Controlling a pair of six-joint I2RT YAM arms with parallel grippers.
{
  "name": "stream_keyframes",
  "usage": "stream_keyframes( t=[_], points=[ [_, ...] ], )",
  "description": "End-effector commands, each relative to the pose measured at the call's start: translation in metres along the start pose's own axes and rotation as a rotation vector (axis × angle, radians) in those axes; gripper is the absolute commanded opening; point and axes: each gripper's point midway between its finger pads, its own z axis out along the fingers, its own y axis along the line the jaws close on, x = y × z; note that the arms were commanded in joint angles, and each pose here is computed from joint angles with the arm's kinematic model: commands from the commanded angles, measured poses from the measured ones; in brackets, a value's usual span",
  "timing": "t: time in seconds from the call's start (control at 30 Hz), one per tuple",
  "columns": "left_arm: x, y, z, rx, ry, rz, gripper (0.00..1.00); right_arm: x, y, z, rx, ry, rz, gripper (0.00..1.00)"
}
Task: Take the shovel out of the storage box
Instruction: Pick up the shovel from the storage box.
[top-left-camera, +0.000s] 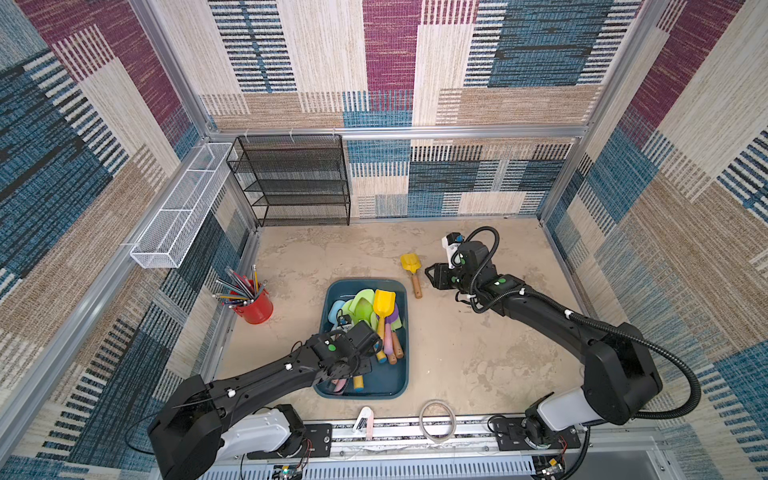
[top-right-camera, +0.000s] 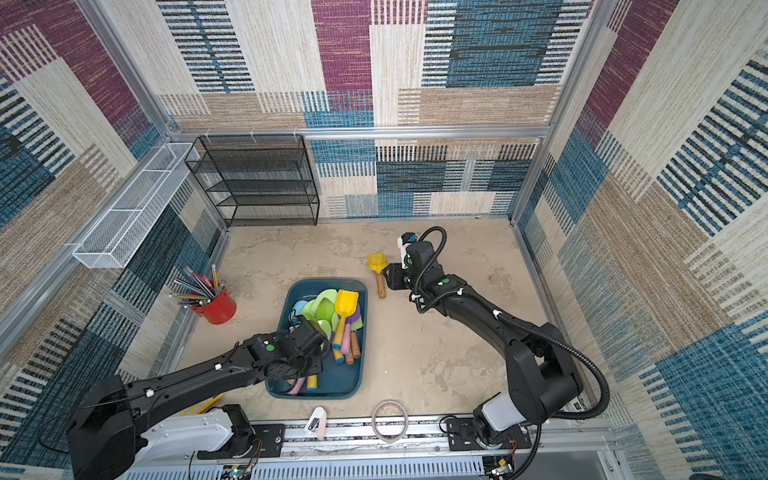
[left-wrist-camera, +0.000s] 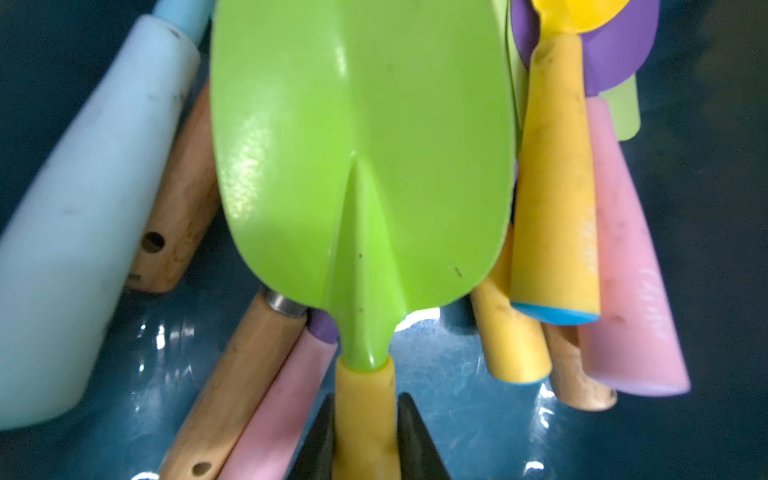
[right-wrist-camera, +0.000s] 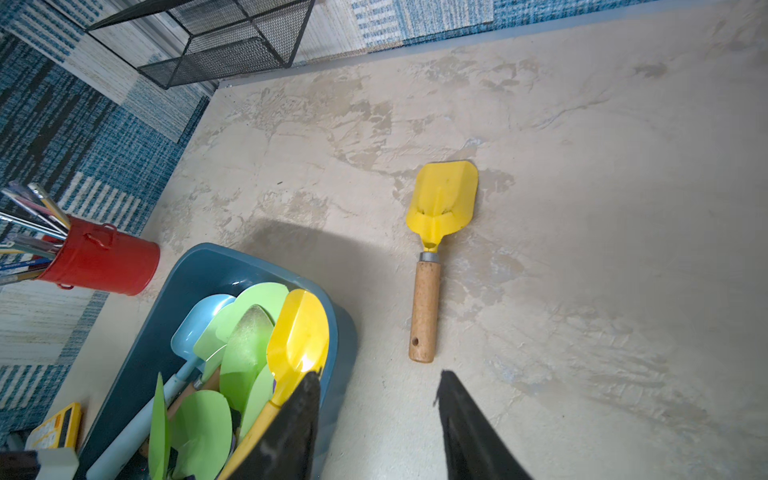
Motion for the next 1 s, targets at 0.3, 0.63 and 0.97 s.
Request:
stream_keyframes(
  t=[0.3, 0.63, 0.97],
  points=[
    [-0.026, -0.019, -0.012, 0.191, -0.007, -0.001, 0.2, 0.009, 0.066, -0.011, -0.234, 0.02, -0.007, 0.51],
    [-0.039, -0.04, -0.025, 0.361, -0.043, -0.029, 0.2, 0.03, 0.094, -0.018, -0.41, 0.08, 0.043, 0.52],
    [-0.048, -0.054, -0.034, 0.505, -0.06, -0.055, 0.19, 0.048, 0.115, -0.024, -0.549, 0.146, 0.087, 0.53]
  ],
)
